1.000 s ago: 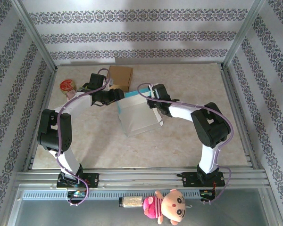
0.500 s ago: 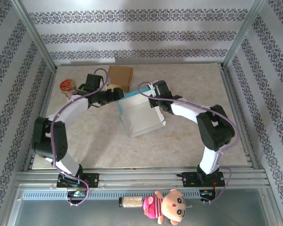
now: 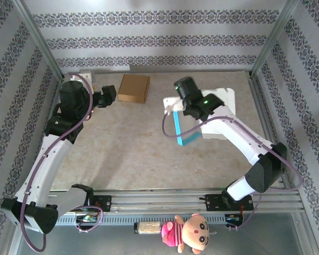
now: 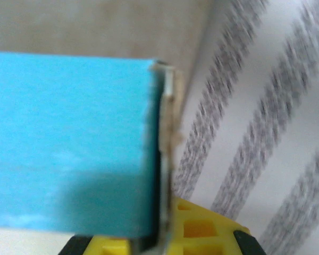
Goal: Fold the paper box
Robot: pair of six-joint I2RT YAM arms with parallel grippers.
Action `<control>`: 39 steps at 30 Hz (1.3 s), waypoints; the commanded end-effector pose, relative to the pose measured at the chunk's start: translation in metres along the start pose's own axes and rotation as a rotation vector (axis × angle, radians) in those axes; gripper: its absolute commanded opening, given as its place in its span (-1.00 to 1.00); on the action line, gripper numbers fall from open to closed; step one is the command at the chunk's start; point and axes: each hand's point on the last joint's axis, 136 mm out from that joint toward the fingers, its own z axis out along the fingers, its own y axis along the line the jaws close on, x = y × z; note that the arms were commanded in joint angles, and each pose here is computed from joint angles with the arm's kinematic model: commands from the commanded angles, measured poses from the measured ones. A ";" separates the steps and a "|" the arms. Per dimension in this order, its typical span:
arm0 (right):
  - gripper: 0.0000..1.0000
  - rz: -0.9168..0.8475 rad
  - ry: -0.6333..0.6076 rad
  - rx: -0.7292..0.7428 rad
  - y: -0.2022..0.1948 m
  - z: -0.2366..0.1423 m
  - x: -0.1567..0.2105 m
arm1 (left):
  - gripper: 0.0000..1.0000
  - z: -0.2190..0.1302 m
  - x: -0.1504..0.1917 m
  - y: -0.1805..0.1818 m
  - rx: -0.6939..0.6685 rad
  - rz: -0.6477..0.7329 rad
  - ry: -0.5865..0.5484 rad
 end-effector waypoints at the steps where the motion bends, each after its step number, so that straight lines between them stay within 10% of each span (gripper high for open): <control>1: -0.85 -0.407 -0.106 -0.081 0.062 0.036 -0.060 | 0.67 0.004 0.027 0.019 -0.066 0.001 0.057; 6: -0.67 -0.523 -0.152 -0.083 0.122 0.063 -0.116 | 0.68 0.008 0.051 0.020 -0.047 -0.023 0.096; 15: 0.00 -0.290 -0.150 0.095 0.079 0.001 -0.107 | 0.68 0.036 0.057 -0.003 0.110 0.055 0.089; 21: 0.46 0.895 -0.213 0.200 0.008 -0.081 -0.042 | 0.64 0.045 0.056 -0.047 0.347 0.126 0.127; 27: 0.71 1.843 -0.241 -0.096 0.068 -0.101 0.031 | 0.62 0.044 0.093 -0.114 0.647 0.312 0.281; 33: 0.96 2.261 -0.089 -0.250 0.136 -0.095 0.090 | 0.64 0.061 0.138 -0.163 0.820 0.447 0.450; 39: 0.89 2.276 0.050 -0.449 0.160 -0.073 0.092 | 0.71 0.083 0.166 -0.193 0.964 0.548 0.566</control>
